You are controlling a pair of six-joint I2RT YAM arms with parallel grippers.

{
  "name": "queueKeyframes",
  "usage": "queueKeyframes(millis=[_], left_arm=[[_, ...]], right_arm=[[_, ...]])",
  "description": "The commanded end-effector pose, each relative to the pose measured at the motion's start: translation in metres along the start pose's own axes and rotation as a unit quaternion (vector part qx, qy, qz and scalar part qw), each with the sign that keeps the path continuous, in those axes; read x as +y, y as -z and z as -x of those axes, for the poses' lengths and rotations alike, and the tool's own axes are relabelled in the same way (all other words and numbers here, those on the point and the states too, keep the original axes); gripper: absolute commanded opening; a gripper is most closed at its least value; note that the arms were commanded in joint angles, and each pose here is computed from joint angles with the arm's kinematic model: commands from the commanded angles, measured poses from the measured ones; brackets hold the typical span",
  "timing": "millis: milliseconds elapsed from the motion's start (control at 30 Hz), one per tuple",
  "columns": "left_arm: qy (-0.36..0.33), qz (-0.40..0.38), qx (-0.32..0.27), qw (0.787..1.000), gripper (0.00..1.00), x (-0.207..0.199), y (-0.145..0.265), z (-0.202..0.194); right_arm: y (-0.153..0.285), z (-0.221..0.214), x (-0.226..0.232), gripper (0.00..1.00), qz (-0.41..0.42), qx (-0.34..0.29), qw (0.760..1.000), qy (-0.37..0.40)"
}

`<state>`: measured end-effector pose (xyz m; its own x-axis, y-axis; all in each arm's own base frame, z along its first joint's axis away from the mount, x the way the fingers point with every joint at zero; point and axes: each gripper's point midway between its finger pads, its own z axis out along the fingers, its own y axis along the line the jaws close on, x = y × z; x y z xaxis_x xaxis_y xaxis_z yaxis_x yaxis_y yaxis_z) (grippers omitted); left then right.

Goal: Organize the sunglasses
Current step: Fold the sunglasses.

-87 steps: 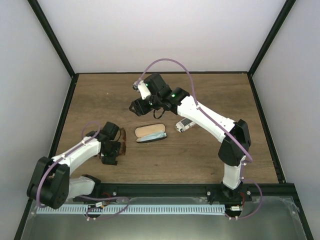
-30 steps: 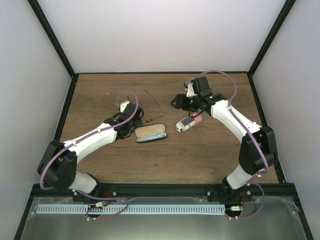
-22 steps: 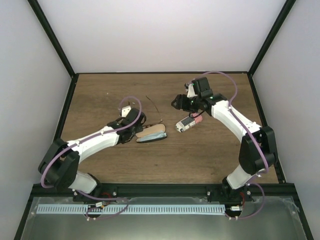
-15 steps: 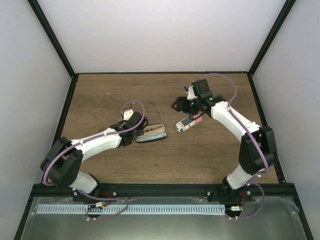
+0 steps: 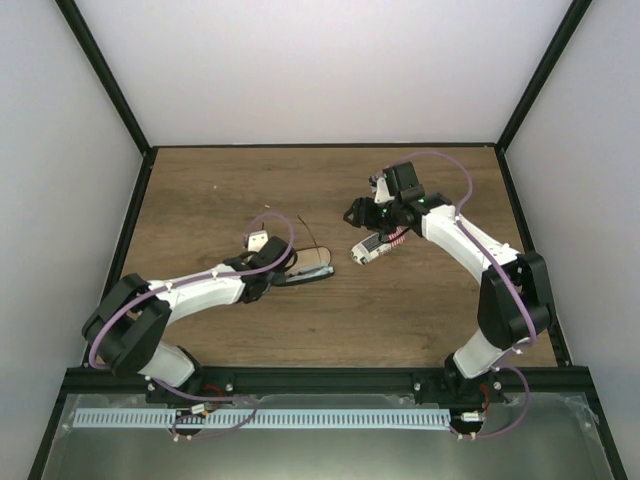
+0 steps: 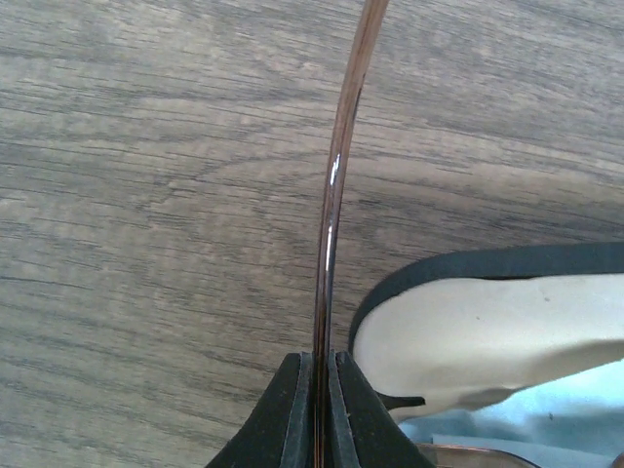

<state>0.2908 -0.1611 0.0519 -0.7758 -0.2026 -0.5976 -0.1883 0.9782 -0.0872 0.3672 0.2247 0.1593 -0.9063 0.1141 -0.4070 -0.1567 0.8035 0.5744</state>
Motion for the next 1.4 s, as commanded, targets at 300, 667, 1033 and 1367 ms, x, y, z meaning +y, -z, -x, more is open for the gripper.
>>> queueKeyframes(millis=[300, 667, 1033, 1367], left_arm=[[0.003, 0.009, -0.030, 1.000, 0.04, -0.015, 0.010, 0.015], [0.037, -0.029, -0.116, 0.992, 0.04, -0.021, 0.070, 0.072], [0.050, -0.099, -0.156, 0.982, 0.04, -0.032, 0.098, 0.087], [0.042, -0.117, -0.165, 0.978, 0.04, -0.044, 0.099, 0.091]], right_arm=[[0.007, -0.001, 0.003, 0.60, 0.015, -0.006, 1.000, 0.003], [0.028, -0.013, 0.014, 0.57, 0.103, 0.014, 0.991, -0.082], [0.063, -0.035, 0.048, 0.62, 0.297, 0.112, 0.906, -0.279], [0.077, -0.017, 0.074, 1.00, 0.339, 0.120, 0.893, -0.270]])
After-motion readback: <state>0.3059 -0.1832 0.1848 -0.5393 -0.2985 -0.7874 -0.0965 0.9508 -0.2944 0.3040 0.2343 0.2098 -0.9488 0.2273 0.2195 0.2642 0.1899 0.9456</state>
